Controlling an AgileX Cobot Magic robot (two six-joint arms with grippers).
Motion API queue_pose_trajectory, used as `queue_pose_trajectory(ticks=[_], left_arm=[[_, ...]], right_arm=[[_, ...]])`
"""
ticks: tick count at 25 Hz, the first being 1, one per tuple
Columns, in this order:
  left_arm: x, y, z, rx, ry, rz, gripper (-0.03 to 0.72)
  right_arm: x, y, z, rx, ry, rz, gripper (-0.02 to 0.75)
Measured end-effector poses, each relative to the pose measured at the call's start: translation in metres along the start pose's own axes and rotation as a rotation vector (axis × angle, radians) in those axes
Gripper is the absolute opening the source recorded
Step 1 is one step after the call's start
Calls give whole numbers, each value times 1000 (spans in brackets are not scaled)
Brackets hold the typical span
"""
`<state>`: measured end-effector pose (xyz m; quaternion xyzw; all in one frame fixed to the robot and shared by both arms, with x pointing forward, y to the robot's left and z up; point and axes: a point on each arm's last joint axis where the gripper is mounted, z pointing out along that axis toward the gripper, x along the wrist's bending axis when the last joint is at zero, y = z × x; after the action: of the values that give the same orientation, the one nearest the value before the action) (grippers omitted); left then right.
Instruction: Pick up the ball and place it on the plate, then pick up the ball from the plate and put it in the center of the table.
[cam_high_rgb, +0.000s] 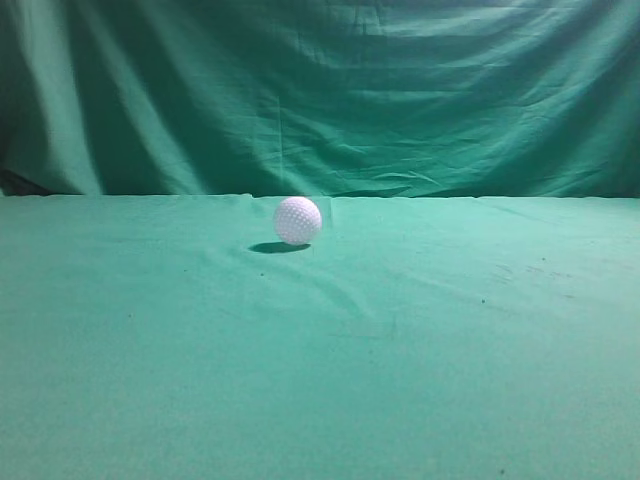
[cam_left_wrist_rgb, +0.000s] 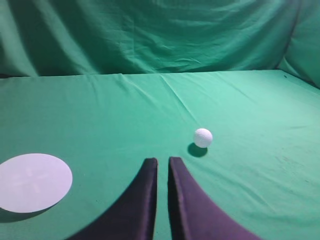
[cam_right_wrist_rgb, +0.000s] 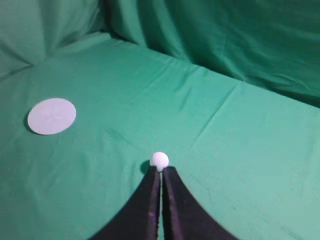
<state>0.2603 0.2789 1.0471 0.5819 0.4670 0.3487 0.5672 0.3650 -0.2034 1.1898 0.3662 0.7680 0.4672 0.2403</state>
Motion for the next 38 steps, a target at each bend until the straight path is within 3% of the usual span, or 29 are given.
queue_pose_trajectory(ticks=[8,12,17,25,28,31,38], left_arm=[[21,-41,27,-82,104,-37,60],[26,-59,34,-68,127,-49,60],[27,-66,35,-53,132,-55,60],[28,-70,36,-42,133,-57,60],[28,-70,36,-42,133,-57,60],[28,-70,36,-42,133,-57,60],[28,-70,36,-42,133,-57,60]], right_arm=[[3,-84,-43,-192,-8,-2,0],[4,-113,-40,-171,-15,-12,0],[4,-146,-19,-61,-17,-20,0],[5,-188,6,50,-14,-23,0],[6,-199,15,11,-15,-25,31],[6,-202,22,-114,-20,-26,48],[6,-207,24,-95,-19,-26,48]])
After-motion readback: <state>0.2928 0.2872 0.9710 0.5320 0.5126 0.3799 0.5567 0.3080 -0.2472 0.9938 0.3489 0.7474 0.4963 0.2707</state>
